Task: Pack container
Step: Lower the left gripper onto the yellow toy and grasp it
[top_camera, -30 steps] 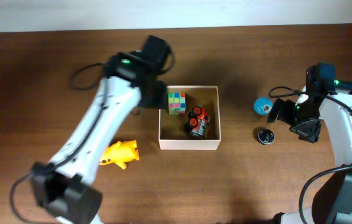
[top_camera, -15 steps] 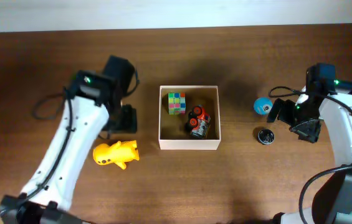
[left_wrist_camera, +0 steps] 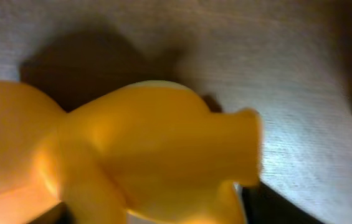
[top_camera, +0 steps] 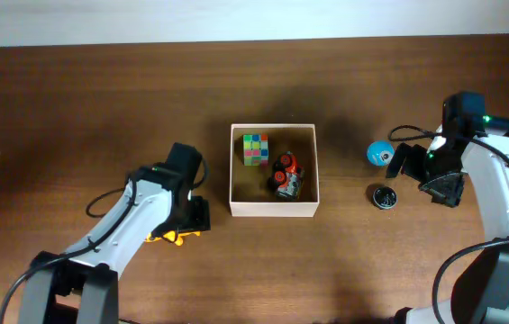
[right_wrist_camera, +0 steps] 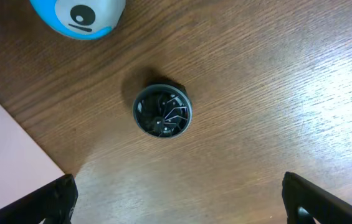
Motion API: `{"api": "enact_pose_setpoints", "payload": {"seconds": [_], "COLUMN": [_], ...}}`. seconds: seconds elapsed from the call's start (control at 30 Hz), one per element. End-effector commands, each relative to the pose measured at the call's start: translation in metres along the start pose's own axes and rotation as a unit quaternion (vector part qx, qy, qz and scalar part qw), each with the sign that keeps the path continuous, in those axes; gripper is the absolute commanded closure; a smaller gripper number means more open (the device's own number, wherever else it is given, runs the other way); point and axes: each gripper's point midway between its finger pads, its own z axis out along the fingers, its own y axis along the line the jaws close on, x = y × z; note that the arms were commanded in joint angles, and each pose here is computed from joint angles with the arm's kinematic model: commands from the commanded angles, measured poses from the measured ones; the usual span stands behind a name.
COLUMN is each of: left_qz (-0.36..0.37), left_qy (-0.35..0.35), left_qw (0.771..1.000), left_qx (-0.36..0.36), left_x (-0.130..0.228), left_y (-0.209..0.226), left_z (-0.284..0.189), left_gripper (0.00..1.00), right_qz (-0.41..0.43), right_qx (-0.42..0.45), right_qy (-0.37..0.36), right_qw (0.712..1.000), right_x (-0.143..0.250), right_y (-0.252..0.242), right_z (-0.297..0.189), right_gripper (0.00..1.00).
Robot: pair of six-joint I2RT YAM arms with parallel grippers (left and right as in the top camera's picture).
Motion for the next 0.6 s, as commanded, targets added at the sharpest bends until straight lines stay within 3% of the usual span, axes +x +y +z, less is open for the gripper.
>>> {"api": "enact_pose_setpoints", "payload": {"seconds": [0.0, 0.03, 0.1, 0.33, 0.57], "left_qz": [-0.01, -0.01, -0.01, -0.009, 0.062], "left_qy": [0.006, 0.002, -0.007, -0.052, -0.145], "left_qw": [1.0, 1.0, 1.0, 0.998, 0.986], "left_qx": [-0.004, -0.003, 0.001, 0.021, 0.053], "left_x": [0.01, 0.009, 0.004, -0.015, -0.046], "left_y": [0.005, 0.004, 0.003, -0.005, -0.027], "left_z": [0.012, 0.012, 0.009, -0.029, -0.142], "left_gripper": [0.58, 0.71, 0.83, 0.87, 0.93], "right_qz": [0.004, 0.004, 0.004, 0.004, 0.004], "right_qx": [-0.002, -0.002, -0.002, -0.002, -0.002], "right_qy": [-0.003, -0.003, -0.003, -0.003, -0.004], "right_qw": [1.0, 1.0, 1.0, 1.0, 1.0], "right_x": [-0.003, -0.003, -0.003, -0.003, -0.003], "right_y": [0.0, 0.0, 0.0, 0.0, 0.0], "right_z": [-0.002, -0.002, -0.002, -0.002, -0.002], "right_gripper": [0.01, 0.01, 0.01, 0.01, 0.01]}}
